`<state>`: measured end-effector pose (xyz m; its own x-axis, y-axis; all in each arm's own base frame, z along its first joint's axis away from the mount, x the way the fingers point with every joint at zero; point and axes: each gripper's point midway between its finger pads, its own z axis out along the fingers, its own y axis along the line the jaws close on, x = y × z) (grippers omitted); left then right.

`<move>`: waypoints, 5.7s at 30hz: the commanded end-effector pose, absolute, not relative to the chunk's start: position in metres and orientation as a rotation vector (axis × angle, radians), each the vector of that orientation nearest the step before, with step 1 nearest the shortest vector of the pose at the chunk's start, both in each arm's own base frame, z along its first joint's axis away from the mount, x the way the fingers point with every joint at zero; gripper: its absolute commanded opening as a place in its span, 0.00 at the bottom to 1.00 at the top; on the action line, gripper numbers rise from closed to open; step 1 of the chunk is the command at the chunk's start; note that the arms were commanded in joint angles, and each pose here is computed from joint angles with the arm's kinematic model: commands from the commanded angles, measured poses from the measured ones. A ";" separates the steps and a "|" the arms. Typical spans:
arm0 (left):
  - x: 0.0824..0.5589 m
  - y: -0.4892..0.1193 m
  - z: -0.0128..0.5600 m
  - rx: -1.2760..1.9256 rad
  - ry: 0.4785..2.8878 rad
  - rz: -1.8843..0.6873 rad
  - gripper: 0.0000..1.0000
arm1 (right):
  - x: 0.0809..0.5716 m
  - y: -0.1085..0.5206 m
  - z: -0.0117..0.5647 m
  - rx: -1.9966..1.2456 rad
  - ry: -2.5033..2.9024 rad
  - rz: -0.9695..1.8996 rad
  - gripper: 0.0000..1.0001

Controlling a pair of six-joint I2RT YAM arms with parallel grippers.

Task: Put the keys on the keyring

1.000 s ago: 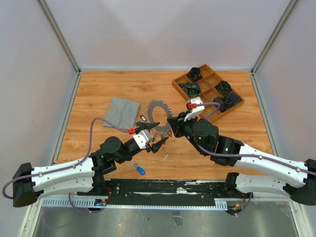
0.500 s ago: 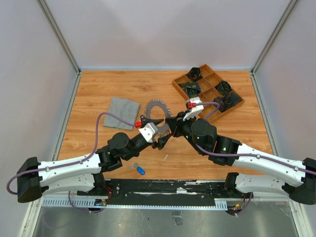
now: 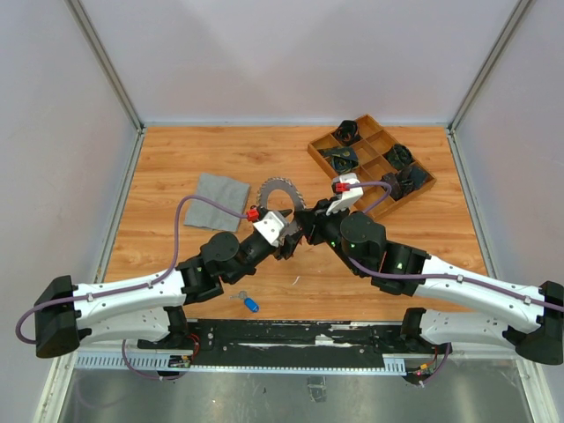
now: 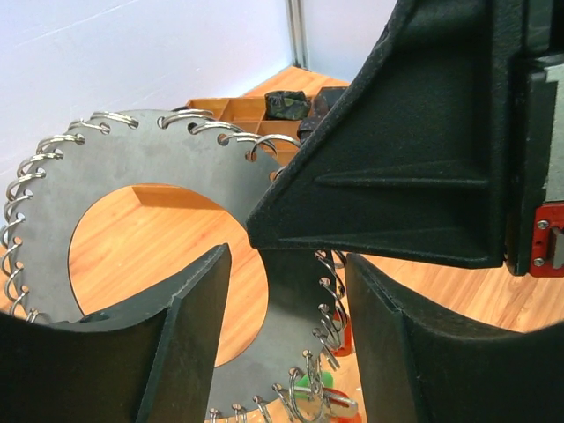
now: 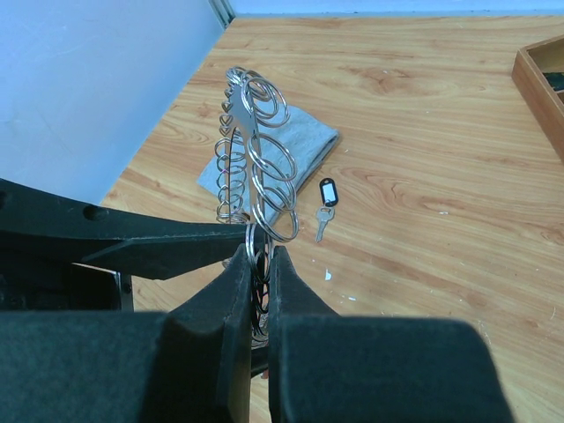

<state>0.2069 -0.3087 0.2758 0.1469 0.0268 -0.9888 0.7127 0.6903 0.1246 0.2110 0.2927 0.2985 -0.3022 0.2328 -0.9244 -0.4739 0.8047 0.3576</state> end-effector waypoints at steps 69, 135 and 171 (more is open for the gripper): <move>0.110 -0.264 0.374 0.511 0.920 -1.170 0.01 | 0.142 0.304 0.419 -0.962 0.423 0.247 0.45; 0.111 -0.270 0.366 0.547 0.946 -1.161 0.01 | 0.127 0.312 0.428 -1.024 0.417 0.285 0.16; 0.092 -0.269 0.319 0.904 0.948 -0.980 0.56 | 0.127 0.278 0.392 -1.185 1.007 0.518 0.00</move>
